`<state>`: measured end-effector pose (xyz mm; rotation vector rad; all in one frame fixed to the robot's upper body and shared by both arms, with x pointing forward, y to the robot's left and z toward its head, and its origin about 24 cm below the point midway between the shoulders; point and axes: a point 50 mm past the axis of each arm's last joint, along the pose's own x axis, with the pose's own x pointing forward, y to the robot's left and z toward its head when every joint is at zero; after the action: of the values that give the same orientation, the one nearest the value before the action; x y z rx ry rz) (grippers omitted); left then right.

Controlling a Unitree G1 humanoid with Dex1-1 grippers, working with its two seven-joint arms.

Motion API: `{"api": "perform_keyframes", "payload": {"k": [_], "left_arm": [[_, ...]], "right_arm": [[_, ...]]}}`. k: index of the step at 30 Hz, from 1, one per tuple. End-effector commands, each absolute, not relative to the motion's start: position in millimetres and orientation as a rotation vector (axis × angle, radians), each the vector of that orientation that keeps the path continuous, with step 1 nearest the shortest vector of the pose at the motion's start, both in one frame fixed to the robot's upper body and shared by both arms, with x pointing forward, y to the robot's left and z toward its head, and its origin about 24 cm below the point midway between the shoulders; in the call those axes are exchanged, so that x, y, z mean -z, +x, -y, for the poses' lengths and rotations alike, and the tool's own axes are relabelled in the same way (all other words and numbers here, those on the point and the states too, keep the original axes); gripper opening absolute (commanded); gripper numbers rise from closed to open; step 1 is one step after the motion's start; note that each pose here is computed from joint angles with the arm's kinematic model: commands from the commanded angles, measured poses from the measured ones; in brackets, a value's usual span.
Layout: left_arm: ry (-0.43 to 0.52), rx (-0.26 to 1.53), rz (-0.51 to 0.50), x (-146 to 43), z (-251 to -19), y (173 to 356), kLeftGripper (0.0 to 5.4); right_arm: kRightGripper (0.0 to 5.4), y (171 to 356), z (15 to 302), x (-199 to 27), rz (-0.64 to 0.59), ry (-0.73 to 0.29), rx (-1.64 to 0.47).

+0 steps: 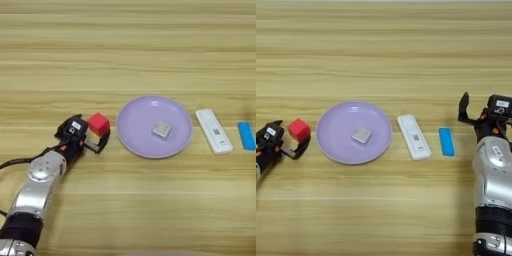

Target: Move the objects on the table

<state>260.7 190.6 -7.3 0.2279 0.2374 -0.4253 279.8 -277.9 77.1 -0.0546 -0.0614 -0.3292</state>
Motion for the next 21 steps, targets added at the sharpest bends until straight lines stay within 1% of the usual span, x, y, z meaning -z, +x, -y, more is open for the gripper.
{"api": "perform_keyframes", "payload": {"k": [1, 7, 8, 10, 11, 19, 21], "left_arm": [[0.249, 0.43, -0.443, 44.1, -196.9, 236.9, 5.4], [0.247, 0.432, -0.438, 44.1, -196.1, 237.2, 5.4], [0.245, 0.432, -0.437, 44.2, -196.0, 237.2, 5.22], [0.242, 0.429, -0.435, 44.2, -195.9, 237.3, 5.12], [0.242, 0.428, -0.434, 44.1, -195.9, 237.4, 4.91], [0.236, 0.43, -0.428, 43.6, -196.0, 237.6, 4.33], [0.236, 0.431, -0.426, 43.4, -195.8, 237.7, 4.11]], "right_arm": [[5.38, 280.5, 276.3, -78.2, 0.056, -0.051, 0.328], [5.38, 280.4, 276.5, -78.2, 0.055, -0.052, 0.328], [5.4, 280.4, 276.5, -78.2, 0.055, -0.052, 0.328], [5.4, 280.4, 276.6, -78.1, 0.055, -0.052, 0.328], [5.4, 280.4, 276.6, -78.1, 0.054, -0.052, 0.328], [5.4, 280.6, 276.4, -77.8, 0.054, -0.051, 0.328], [5.4, 280.6, 276.5, -77.9, 0.054, -0.052, 0.328]]}}
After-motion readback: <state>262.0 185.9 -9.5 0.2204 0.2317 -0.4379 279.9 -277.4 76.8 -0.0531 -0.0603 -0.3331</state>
